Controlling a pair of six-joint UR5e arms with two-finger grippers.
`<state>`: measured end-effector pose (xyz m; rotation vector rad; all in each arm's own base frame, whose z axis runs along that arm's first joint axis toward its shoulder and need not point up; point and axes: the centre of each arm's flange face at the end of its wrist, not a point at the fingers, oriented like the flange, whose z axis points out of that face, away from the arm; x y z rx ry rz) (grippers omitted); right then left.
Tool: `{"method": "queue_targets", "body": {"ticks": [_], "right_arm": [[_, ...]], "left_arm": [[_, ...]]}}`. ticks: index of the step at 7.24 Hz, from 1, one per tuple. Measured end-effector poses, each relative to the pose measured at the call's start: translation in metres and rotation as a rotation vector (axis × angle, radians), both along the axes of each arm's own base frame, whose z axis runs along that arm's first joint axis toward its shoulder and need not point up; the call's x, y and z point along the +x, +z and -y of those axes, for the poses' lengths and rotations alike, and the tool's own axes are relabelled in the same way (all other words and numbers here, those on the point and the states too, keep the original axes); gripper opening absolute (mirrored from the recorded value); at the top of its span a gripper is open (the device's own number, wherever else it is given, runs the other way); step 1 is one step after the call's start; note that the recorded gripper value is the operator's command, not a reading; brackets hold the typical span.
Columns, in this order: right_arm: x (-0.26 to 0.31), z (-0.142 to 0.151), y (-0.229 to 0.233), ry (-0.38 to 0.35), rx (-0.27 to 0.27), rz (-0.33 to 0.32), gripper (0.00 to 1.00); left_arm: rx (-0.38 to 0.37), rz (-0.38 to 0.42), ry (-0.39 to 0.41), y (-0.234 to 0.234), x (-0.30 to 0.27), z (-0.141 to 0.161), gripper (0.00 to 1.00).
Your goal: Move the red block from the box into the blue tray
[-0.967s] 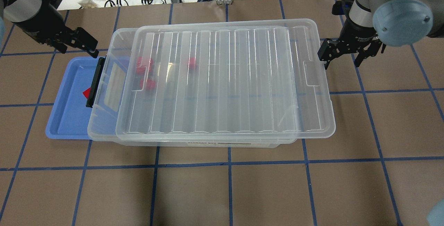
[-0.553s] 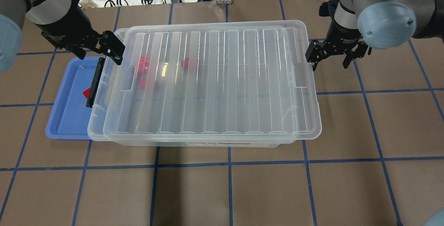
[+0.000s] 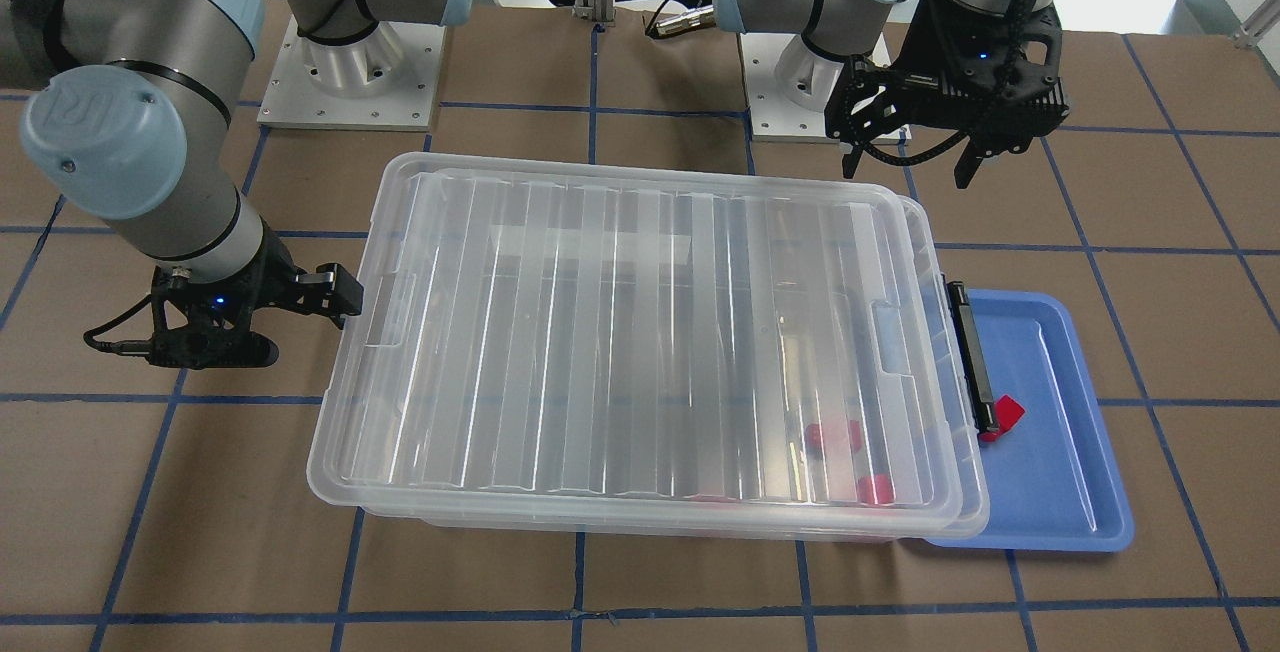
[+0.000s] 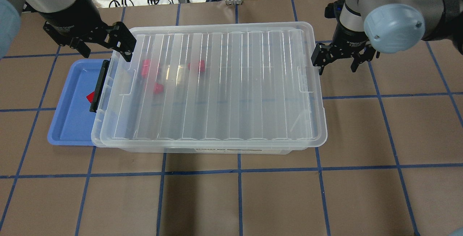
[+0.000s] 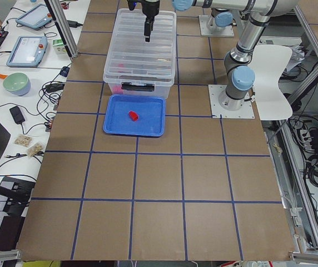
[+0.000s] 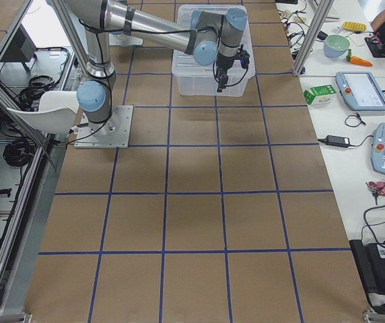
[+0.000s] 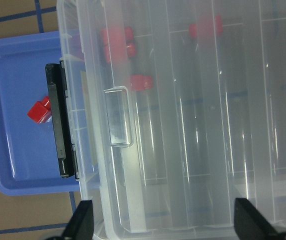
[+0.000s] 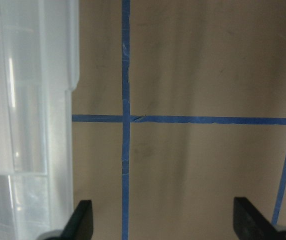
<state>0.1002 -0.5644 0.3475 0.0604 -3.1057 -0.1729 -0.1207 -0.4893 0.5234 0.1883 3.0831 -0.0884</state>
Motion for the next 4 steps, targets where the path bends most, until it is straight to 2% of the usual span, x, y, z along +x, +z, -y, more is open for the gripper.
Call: {"method": "queue_targets", "body": {"ticks": [2,4], "right_arm": [[0.006,-0.001,-0.001,0.010,0.001,0.000,1.00],[0.007,0.002,0.011,0.013,-0.024,-0.002,1.00]], "left_arm": [[0.028,-0.001,0.022,-0.003,-0.001,0.003,1.00],[0.035,-0.005,0.020,-0.007,-0.005,-0.006,1.00]]}}
